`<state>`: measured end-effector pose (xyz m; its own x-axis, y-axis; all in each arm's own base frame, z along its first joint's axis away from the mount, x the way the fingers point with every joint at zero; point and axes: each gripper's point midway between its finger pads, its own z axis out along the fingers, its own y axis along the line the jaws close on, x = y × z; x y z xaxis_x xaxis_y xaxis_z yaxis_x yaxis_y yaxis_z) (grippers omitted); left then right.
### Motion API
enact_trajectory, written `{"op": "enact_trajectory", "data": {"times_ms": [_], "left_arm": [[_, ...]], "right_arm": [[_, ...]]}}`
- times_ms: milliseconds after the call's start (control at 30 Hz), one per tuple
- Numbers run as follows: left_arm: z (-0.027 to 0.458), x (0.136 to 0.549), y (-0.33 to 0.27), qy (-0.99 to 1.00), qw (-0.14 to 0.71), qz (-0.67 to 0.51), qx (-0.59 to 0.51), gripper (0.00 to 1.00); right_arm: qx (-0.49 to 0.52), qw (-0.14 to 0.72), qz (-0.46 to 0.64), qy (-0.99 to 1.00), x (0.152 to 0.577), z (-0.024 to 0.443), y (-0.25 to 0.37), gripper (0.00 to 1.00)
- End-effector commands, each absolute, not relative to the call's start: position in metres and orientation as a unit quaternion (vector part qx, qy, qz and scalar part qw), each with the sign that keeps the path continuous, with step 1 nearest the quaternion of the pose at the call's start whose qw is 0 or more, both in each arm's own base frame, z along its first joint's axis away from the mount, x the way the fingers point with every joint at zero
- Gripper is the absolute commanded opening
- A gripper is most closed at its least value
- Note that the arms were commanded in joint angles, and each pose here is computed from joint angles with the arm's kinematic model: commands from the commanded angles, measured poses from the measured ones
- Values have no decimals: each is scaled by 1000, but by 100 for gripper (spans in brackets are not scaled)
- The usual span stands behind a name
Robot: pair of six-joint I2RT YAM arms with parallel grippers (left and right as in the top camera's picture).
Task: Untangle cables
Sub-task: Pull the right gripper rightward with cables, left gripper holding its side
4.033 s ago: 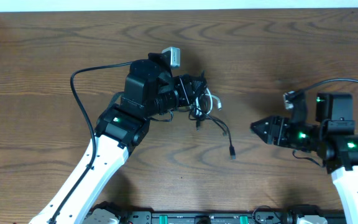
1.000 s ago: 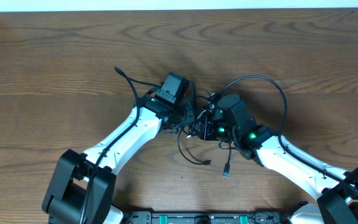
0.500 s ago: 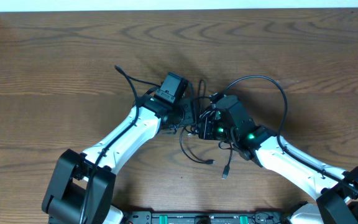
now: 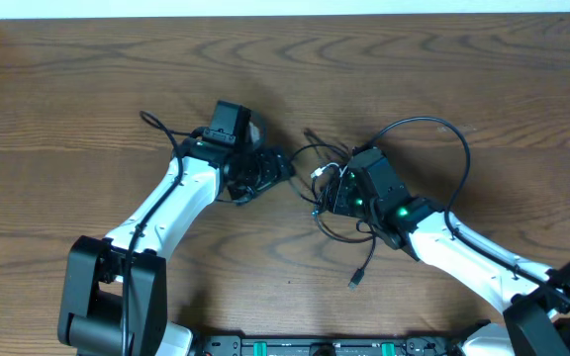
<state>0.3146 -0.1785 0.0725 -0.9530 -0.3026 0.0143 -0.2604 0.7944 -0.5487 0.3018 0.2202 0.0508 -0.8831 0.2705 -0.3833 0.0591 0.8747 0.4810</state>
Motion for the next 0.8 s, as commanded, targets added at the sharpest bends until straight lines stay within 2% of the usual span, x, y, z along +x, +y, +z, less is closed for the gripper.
{"op": "enact_trajectory", "data": {"times_ms": [0,467,600,667,767], "left_arm": [[89,299,-208,927,2,-367,-77,82],[98,265,-262,918,-15,-395,25,82],[91,270,-267,931,9,-363,16,64],[83,280,-258,944,23,-328,-39,46],[77,294,-248,949,46,-298,-91,30]], "right_arm": [[116,226,164,953,306,18,195,1],[143,204,176,952,319,-1,184,1],[151,178,196,952,316,-3,181,1],[144,158,203,956,310,-5,181,1],[117,140,207,961,301,-7,182,1]]}}
